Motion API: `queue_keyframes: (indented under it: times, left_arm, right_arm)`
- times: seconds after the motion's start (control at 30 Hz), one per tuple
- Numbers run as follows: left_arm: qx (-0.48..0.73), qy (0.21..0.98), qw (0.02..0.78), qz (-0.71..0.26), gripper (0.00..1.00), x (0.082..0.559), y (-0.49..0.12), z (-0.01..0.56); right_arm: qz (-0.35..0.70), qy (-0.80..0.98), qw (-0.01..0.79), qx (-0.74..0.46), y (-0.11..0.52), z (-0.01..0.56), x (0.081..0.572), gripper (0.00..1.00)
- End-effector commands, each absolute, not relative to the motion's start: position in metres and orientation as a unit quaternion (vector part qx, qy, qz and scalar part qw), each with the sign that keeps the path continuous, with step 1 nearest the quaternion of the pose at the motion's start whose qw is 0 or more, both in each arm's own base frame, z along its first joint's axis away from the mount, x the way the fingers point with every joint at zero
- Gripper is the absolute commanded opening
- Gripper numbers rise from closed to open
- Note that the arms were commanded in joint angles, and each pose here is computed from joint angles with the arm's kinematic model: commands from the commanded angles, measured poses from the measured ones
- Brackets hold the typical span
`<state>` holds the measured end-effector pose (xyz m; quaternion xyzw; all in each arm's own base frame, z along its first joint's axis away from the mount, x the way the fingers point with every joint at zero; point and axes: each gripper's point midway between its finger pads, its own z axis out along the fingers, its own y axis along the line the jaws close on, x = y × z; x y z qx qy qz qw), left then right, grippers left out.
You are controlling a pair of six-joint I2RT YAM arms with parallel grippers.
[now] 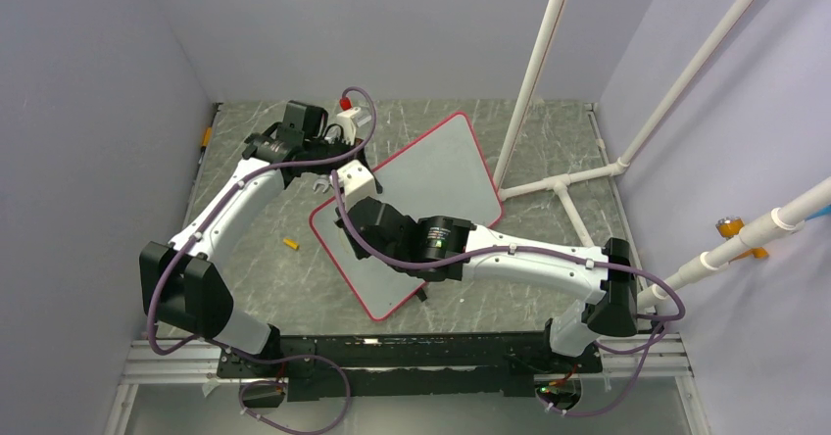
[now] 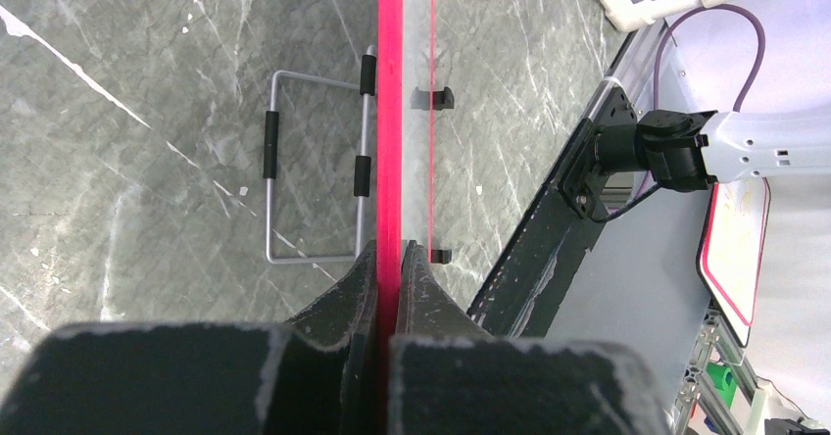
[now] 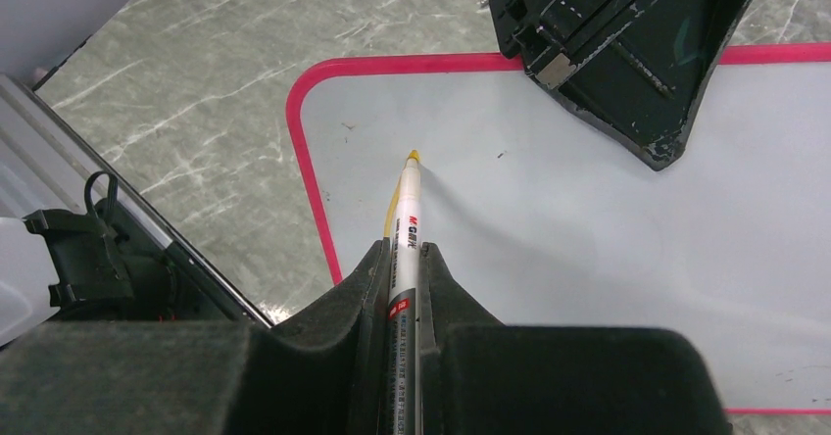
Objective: Write a sentence on the whiteboard
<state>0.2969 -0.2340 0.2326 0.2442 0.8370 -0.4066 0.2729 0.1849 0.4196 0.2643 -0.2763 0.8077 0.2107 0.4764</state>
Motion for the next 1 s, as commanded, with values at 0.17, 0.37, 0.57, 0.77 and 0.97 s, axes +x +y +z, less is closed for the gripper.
queue_keyframes:
  times: [0.17,0.37,0.57,0.77,0.97]
  left_arm:
    - [0.268,0.831,0.385,-0.298,0.00,0.339,-0.208,0.240]
    - [0.254,0.835,0.379,-0.307,0.00,0.337,-0.209,0.240]
    - [0.253,0.835,0.381,-0.306,0.00,0.337,-0.209,0.241]
    - [0.253,0.834,0.382,-0.306,0.00,0.337,-0.209,0.242]
    - [0.252,0.835,0.383,-0.303,0.00,0.337,-0.208,0.241]
  right_arm:
    - [0.210,0.798,0.508,-0.249,0.421,0.282,0.199,0.00]
    - [0.196,0.800,0.515,-0.239,0.416,0.284,0.208,0.00]
    - [0.176,0.807,0.513,-0.234,0.406,0.276,0.212,0.00]
    - [0.165,0.816,0.503,-0.232,0.396,0.267,0.210,0.00]
    - [0.160,0.826,0.487,-0.233,0.387,0.252,0.204,0.00]
